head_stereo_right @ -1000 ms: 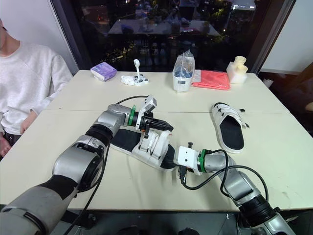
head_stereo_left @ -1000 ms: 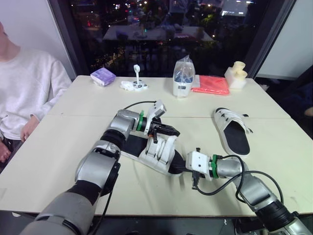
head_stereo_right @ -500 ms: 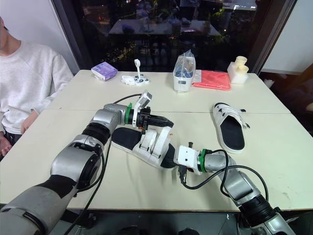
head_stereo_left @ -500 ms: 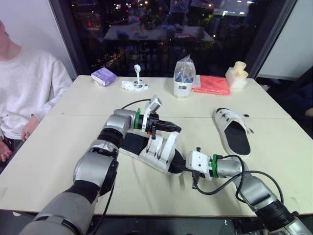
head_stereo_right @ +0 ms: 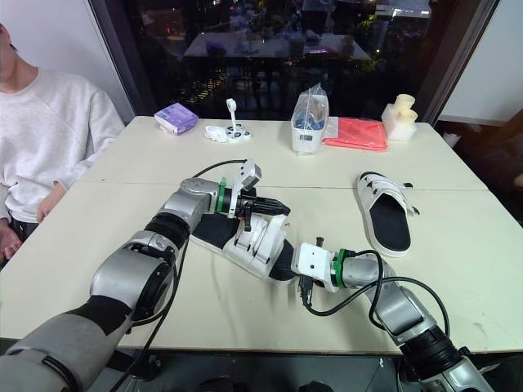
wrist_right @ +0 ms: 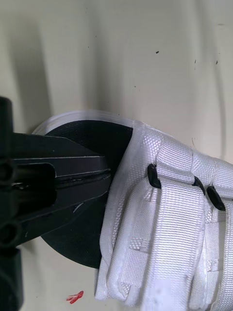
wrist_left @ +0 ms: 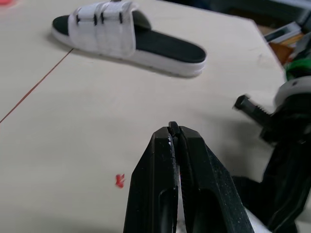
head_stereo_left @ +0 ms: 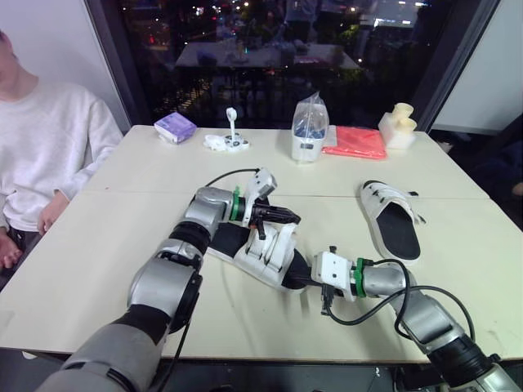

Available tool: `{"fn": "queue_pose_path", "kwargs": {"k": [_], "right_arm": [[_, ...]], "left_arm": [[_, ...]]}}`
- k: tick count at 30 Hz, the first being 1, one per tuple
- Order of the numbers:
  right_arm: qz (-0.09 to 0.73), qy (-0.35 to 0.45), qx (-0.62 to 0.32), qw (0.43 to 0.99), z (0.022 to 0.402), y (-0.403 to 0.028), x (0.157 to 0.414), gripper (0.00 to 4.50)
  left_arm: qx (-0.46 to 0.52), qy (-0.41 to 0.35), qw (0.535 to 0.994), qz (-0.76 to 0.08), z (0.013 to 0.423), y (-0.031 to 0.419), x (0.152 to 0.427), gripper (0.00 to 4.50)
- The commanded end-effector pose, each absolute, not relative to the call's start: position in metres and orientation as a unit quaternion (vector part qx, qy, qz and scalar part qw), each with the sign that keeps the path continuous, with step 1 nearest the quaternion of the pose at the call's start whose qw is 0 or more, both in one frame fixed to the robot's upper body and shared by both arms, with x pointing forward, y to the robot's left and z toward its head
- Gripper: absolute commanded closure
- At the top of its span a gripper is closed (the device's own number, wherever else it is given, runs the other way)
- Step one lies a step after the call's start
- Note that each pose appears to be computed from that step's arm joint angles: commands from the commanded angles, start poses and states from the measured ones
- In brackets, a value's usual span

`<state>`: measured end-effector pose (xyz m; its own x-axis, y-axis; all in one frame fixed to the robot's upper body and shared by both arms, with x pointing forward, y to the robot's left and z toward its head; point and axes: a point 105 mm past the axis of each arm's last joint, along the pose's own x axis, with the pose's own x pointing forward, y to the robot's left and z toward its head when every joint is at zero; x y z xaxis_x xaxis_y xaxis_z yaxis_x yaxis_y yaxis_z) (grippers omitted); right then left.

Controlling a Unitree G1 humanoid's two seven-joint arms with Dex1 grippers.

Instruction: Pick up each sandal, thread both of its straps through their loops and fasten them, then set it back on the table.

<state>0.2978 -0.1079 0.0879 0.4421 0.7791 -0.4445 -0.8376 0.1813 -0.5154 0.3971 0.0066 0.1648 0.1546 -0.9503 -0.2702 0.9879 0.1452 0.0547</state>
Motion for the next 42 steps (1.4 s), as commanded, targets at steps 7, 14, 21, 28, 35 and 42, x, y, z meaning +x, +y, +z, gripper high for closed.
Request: {"fn": "queue_pose_path", "kwargs": {"k": [7, 14, 21, 28, 35, 42], "right_arm": [[0.520, 0.122, -0.372, 0.759, 0.055, -0.127, 0.291, 4.50], [0.520, 0.123, -0.371, 0.760, 0.054, -0.127, 0.291, 4.50], [0.521, 0.122, -0.369, 0.760, 0.054, -0.125, 0.291, 4.50], [0.521, 0.121, -0.368, 0.761, 0.054, -0.123, 0.292, 4.50], [0.522, 0.121, -0.367, 0.761, 0.054, -0.122, 0.292, 4.50], [0.515, 0.106, -0.360, 0.771, 0.065, -0.122, 0.293, 4.50]], "left_arm": [[0.196, 0.107, 0.760, -0.610, 0.146, 0.012, 0.405, 4.47], [0.290, 0.102, 0.736, -0.604, 0.133, 0.017, 0.404, 1.43], [0.373, 0.080, 0.723, -0.577, 0.132, 0.019, 0.411, 0.05], [0.380, 0.097, 0.765, -0.511, 0.129, 0.023, 0.427, 0.05], [0.355, 0.122, 0.773, -0.511, 0.128, 0.035, 0.427, 0.05], [0.181, 0.022, 0.806, -0.563, 0.210, 0.041, 0.426, 0.05]]}}
